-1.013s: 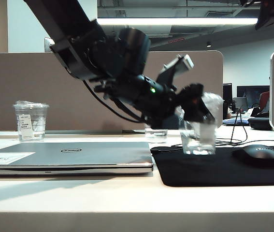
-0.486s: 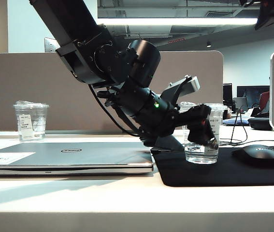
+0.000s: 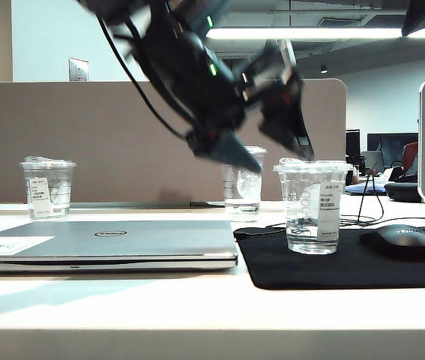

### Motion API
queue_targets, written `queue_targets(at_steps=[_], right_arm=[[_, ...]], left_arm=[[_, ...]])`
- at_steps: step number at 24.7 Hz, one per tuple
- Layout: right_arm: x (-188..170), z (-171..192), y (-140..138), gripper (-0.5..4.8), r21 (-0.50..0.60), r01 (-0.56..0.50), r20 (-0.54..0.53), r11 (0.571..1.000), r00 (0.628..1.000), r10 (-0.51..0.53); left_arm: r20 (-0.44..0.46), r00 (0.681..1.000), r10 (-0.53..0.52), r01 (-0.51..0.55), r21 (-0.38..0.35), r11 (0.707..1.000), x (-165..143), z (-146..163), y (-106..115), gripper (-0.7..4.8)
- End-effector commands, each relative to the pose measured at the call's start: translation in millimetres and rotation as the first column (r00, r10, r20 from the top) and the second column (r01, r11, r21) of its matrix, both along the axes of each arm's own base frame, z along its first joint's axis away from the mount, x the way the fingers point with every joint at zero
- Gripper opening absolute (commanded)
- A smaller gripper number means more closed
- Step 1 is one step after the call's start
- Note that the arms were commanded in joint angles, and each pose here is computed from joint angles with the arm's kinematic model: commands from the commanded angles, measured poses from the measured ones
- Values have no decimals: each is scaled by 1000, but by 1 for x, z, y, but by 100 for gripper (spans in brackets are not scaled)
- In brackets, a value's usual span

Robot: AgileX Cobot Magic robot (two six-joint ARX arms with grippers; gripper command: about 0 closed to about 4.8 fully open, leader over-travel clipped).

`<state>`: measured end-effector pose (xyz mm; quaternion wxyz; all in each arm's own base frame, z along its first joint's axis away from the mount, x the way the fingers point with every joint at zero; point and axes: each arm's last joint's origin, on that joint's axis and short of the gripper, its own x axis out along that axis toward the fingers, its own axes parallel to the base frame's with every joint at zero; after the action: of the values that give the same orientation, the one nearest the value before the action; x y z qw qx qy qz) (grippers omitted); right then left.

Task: Pick up the coffee cup on the middle and place it on the right side of the laptop.

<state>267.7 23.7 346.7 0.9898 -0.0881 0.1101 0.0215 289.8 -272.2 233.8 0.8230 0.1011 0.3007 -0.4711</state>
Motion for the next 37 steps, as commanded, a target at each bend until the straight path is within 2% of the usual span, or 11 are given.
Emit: queue_targets(at_steps=[1, 2, 5, 8, 11, 14, 22, 24, 29, 32, 37], right_arm=[[-10, 9, 1, -5, 7, -36, 14, 999, 999, 36], [-13, 10, 1, -5, 9, -49, 10, 999, 999, 49], [-26, 15, 0, -5, 10, -53, -5, 999, 999, 53], [-53, 26, -3, -6, 19, -54, -2, 998, 999, 54], [-83, 32, -6, -6, 71, -39, -33, 997, 999, 41], [-114, 29, -9, -6, 82, -32, -66, 996, 997, 37], [-176, -2, -11, -6, 146, -166, 5, 975, 986, 167], [-190, -22, -11, -6, 153, -199, 2, 968, 980, 201], [-196, -47, -12, -5, 161, -190, -60, 968, 978, 202], [-193, -67, -10, -5, 175, -239, -58, 955, 966, 252], [-184, -95, -9, -5, 162, -260, 36, 952, 966, 257]], left_arm=[[67, 998, 17, -19, 17, 1000, -18, 43, 21, 479], [90, 996, 1, -3, 22, 1000, -24, 54, 27, 475], [171, 984, -40, 30, 56, 998, -46, 86, 48, 232], [284, 955, 87, -111, 68, 991, -70, 123, 79, -7], [332, 926, 179, -208, 53, 977, -86, 145, 106, -6], [273, 940, 204, -237, 95, 967, -103, 145, 127, -6], [288, 918, 274, -286, -1, 958, -157, 77, 173, -6], [371, 865, 338, -328, -91, 940, -176, 55, 189, -6], [415, 726, 549, -575, -72, 815, -193, 27, 212, -6], [405, 764, 502, -484, -154, 861, -206, -3, 218, -6], [404, 711, 575, -473, -331, 817, -214, -48, 224, -6]])
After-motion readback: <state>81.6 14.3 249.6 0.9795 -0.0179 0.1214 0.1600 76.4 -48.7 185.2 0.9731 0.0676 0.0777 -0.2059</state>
